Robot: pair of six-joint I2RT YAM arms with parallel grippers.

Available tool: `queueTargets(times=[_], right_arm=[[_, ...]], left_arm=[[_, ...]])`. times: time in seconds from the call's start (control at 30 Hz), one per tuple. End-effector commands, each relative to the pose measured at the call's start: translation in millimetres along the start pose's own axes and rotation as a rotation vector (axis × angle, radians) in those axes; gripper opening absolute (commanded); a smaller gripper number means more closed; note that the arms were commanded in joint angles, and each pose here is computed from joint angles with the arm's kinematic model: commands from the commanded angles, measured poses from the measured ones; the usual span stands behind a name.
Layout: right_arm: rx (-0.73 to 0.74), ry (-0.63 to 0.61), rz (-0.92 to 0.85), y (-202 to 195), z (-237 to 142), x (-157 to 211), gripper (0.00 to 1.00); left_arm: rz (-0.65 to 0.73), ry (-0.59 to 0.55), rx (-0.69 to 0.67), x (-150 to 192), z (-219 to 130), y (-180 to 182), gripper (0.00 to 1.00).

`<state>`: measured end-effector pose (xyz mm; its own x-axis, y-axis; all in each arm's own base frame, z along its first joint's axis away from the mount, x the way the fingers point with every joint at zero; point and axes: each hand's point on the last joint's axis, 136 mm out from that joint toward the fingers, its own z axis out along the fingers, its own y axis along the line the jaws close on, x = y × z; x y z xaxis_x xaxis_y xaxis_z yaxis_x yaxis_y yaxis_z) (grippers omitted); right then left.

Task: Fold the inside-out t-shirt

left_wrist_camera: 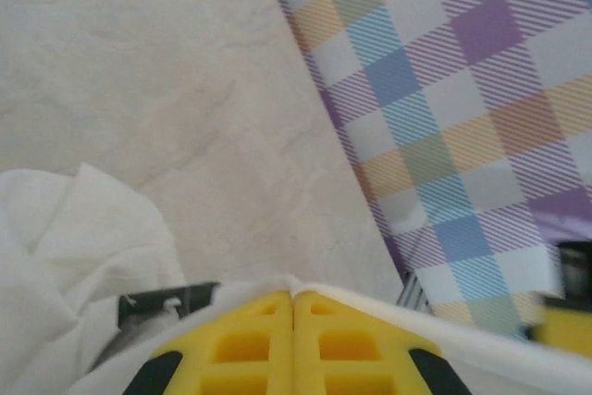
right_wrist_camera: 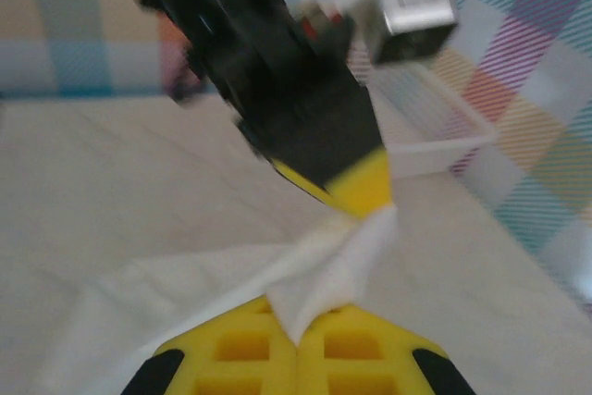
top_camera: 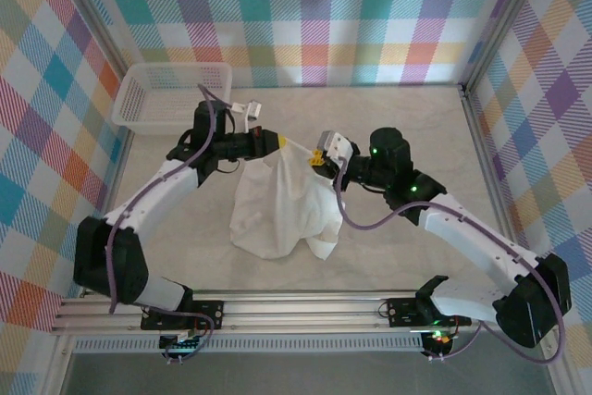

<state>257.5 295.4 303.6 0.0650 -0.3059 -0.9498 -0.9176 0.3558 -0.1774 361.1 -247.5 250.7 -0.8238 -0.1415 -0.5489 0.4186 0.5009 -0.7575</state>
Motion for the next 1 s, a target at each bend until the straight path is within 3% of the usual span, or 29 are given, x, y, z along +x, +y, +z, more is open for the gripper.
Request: queueTargets(times=[0.0,0.13,0.3,0.47,0.63,0.83,0.9,0.97], right_arm=[[-0.174,0.091,0.373,28,-2,8,0.00],[-0.135,0.154,0.548,13,11,17,0.00],[-0.119,0.195,0.660,-4,20,31,0.00],[-0.125,0.216,0.696,-8,27,33,0.00],[-0.151,0.203,0.707,-6,28,26,0.00],[-0.159,0.190,0.722,-4,26,20,0.00],[-0.166,0.184,0.720,-3,24,18,0.00],[-0.160,0.183,0.717,-4,24,17,0.00]], left_arm=[[0.044,-0.012,0.001,-14,12,18,0.07],[0.088,-0.027,0.025,-13,13,16,0.24],[0.183,-0.092,-0.104,2,-26,6,0.31],[0.367,-0.111,-0.263,40,-55,-24,0.36],[0.492,-0.050,-0.392,66,-39,-32,0.37],[0.354,-0.018,-0.374,64,8,-15,0.35],[0.373,0.008,-0.287,70,21,-24,0.45],[0.411,0.040,-0.189,80,32,-36,0.66]])
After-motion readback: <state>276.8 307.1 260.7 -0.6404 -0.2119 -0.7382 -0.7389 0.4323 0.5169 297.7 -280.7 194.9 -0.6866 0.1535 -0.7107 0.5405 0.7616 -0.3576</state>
